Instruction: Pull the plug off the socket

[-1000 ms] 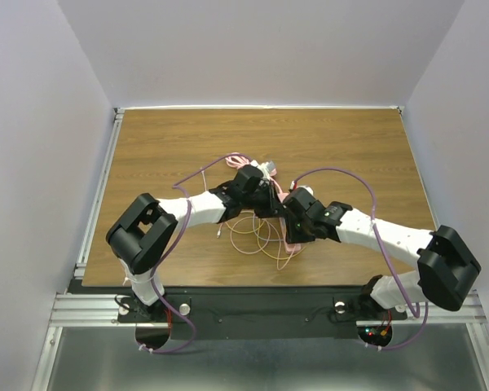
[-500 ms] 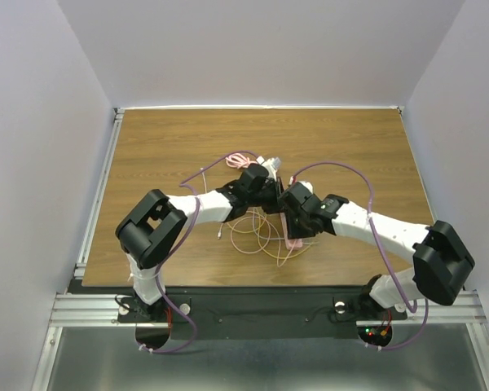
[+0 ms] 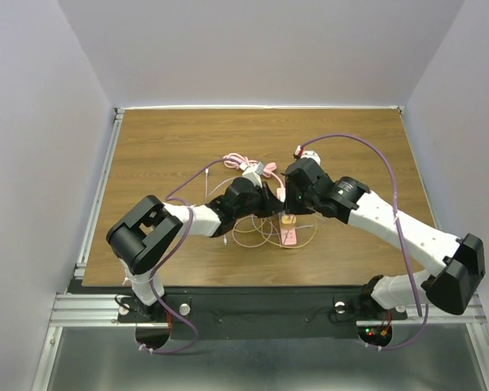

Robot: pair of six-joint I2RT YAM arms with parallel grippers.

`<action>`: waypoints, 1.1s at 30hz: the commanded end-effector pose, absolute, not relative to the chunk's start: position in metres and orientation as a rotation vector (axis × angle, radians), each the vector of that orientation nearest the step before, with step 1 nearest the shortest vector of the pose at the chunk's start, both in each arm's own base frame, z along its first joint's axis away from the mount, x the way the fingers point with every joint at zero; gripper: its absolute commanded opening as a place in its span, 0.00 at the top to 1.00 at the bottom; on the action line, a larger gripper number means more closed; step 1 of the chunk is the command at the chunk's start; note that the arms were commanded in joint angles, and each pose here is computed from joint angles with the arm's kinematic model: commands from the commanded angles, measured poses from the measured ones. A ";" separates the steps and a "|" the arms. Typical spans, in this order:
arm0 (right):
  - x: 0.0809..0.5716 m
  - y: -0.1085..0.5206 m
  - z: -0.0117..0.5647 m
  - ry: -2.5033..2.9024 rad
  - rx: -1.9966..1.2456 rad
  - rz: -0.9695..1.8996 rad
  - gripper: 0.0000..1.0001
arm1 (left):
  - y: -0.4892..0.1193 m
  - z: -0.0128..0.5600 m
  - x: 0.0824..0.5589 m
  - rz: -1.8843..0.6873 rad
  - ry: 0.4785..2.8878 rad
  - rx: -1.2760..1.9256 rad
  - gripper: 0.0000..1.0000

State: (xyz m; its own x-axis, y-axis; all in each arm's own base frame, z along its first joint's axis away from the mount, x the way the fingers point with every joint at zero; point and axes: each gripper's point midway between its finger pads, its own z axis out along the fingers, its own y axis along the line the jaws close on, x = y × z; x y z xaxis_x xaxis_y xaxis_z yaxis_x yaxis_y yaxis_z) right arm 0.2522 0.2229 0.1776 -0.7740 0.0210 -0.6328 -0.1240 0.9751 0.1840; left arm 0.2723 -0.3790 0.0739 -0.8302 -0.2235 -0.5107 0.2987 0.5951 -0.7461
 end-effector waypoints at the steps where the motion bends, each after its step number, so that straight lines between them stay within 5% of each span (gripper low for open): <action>1: 0.249 0.219 0.183 2.421 -0.038 0.289 0.99 | -0.281 -0.069 0.179 -0.708 2.825 0.082 1.00; 8: 0.221 0.243 0.238 2.385 -0.159 0.602 1.00 | -0.303 -0.027 0.199 -0.813 2.712 0.118 1.00; 12: 0.190 0.268 0.264 2.387 -0.334 0.864 1.00 | -0.326 0.035 0.224 -0.901 2.565 0.142 1.00; 17: 0.191 0.245 0.284 2.308 -0.212 0.819 1.00 | -0.335 0.125 0.257 -0.942 2.378 0.152 1.00; 26: 0.185 0.241 0.185 2.516 -0.259 0.681 1.00 | -0.281 0.275 0.282 -1.047 2.006 -0.046 1.00; 33: 0.220 0.302 0.144 2.530 -0.353 0.702 1.00 | -0.220 0.320 0.272 -1.005 1.898 -0.159 1.00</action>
